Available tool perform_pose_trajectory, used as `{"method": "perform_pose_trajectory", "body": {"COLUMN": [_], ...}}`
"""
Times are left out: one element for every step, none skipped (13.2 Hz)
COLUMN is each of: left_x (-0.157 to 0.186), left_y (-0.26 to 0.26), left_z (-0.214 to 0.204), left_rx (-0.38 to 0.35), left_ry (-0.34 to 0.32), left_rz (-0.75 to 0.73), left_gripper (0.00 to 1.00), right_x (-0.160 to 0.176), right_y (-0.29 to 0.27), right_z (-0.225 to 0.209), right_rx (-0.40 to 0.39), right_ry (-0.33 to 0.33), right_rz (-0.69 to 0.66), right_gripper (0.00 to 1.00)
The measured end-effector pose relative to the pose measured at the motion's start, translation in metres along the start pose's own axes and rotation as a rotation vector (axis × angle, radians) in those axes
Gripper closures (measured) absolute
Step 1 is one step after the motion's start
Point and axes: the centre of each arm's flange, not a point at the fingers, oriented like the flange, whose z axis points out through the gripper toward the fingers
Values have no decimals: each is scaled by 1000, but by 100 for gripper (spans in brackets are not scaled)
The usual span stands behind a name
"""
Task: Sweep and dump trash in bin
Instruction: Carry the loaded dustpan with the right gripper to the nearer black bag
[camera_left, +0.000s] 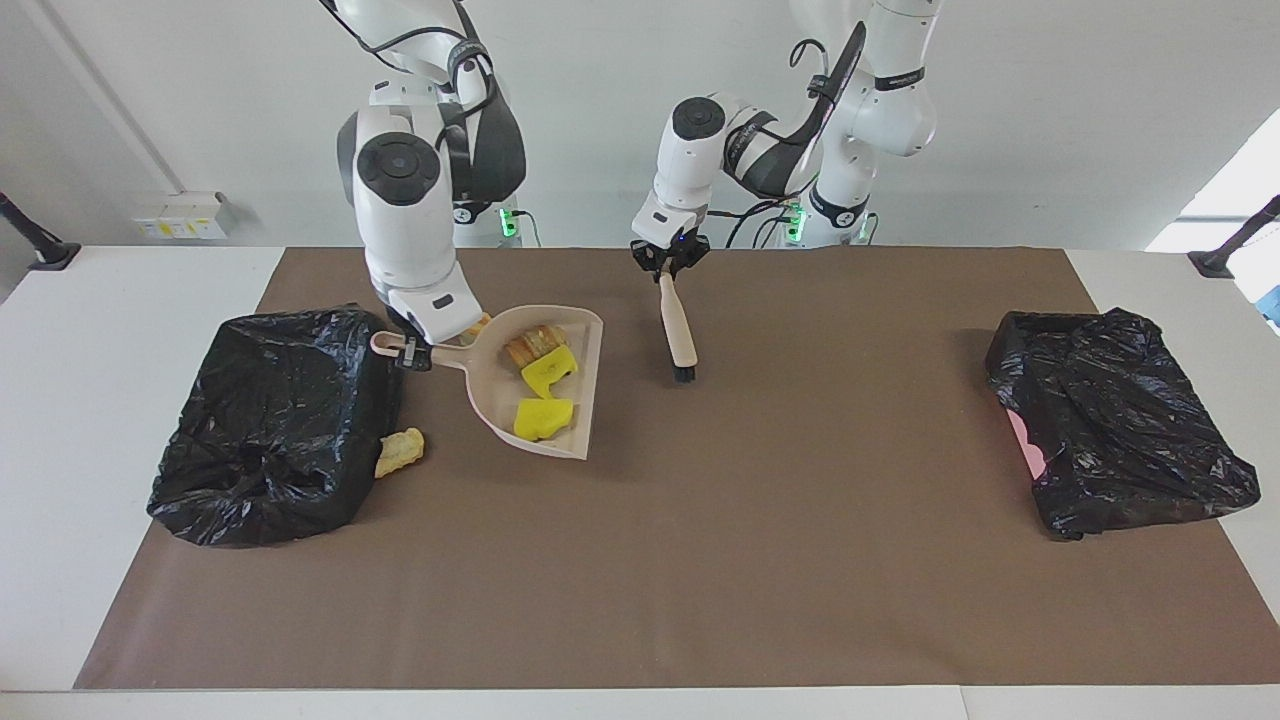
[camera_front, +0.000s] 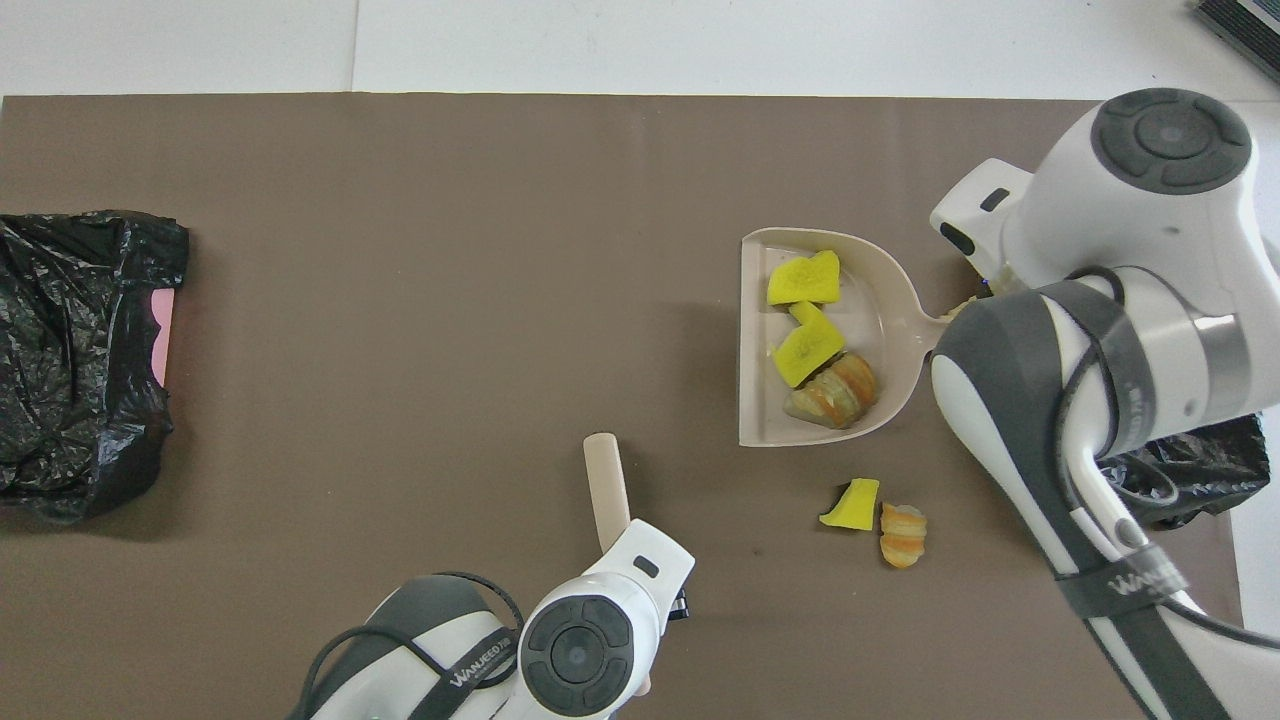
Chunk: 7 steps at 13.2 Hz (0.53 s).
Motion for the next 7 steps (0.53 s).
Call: {"method": "perform_pose_trajectory", "body": {"left_x": [-3,-5,-5,-4,-4,-4,-4], "left_y": [2,3,2,1,-1,-3,-4], "left_z": [3,6,10,15,19,21,23], "left_rx": [4,5,1,-4,-5,-4,-4], "left_ry": [-2,-3,2,8,10,10,11], "left_rz": [7,13,23,33,38,40,40], "left_gripper": [74,74,74,74,74,74,74], "right_x": [-18,-37,-57,-78,-98,-121,-146], "right_y": [1,1,-2,-6,-9,-10,-11], "right_z": [-4,-11,-18,-25,-29,-30,-26], "right_rx": [-8,-17,-27,-35,-41,-44,-40], "right_ry": [5,10,15,18,21,23,24], "right_rz": [1,16,38,52,52,45,36], "right_gripper": [69,69,69,69,69,69,69]}}
